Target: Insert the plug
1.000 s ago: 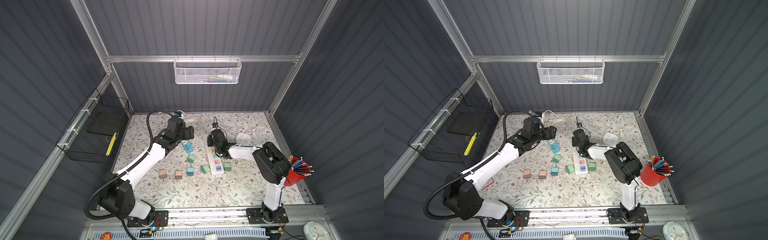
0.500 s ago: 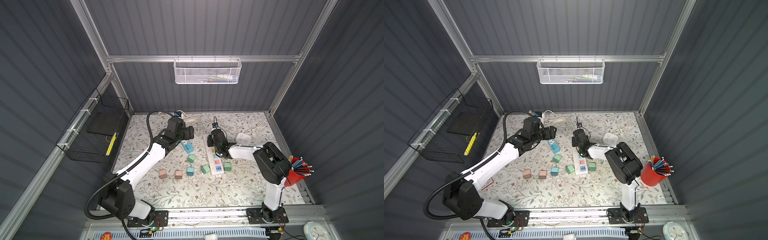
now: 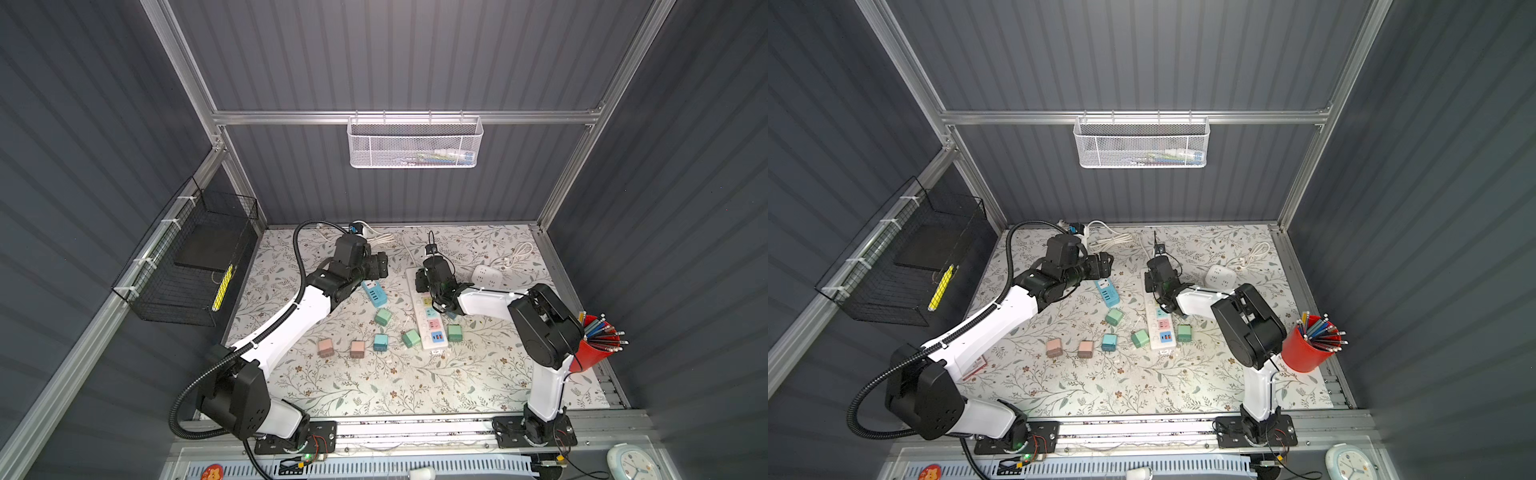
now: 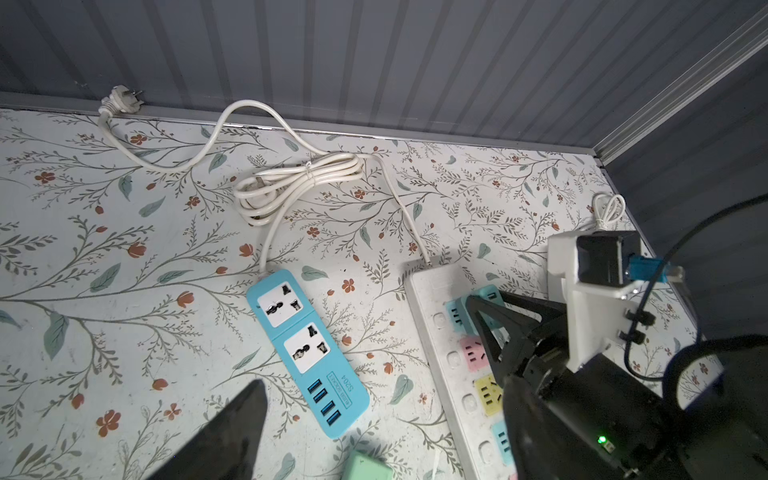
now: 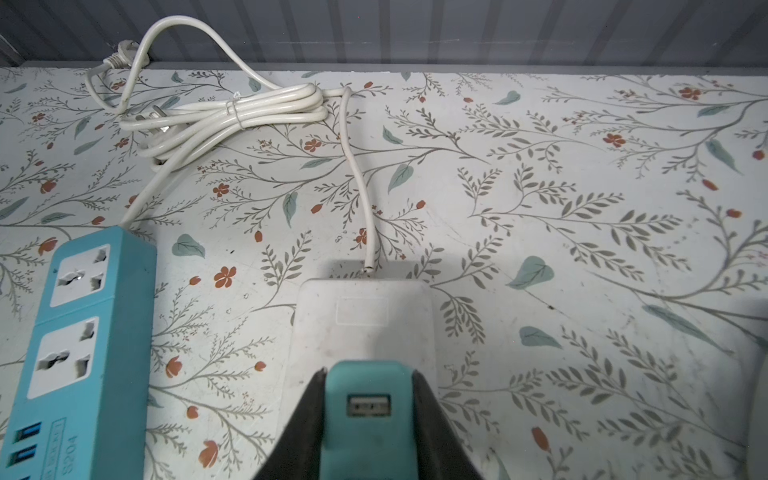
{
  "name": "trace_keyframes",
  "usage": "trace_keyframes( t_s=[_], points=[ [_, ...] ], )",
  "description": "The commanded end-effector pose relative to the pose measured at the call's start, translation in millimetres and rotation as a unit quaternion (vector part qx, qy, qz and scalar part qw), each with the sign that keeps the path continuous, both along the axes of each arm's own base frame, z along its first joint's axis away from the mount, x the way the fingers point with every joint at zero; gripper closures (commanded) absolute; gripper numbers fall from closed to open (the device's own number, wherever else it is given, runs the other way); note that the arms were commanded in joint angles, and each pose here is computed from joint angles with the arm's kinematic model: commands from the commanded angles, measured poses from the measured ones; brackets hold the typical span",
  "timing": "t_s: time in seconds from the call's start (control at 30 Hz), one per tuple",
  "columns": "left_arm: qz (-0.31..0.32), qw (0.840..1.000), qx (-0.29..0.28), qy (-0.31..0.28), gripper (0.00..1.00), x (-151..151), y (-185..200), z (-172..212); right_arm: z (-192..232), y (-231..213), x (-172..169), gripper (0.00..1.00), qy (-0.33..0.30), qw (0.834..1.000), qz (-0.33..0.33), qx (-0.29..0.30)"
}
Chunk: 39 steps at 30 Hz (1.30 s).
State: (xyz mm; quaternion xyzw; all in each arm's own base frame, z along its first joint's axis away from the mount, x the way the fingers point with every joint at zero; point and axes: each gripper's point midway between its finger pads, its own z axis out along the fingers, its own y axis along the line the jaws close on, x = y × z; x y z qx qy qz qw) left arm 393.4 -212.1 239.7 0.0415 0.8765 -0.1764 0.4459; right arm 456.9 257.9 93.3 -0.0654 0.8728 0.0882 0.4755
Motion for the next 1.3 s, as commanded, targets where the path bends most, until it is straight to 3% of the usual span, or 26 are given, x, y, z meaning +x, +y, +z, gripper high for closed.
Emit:
trace_keyframes(
  t_s=[0.0,1.27],
  points=[
    [-0.004,1.000,-0.002,-0.014,0.11,-3,3,9,23,-2,1,0.88,-0.017,1.000,-0.003,0.019],
    [-0.006,1.000,0.001,-0.013,0.11,-2,3,7,-23,2,0,0.88,0.017,1.000,0.008,0.003]
  ],
)
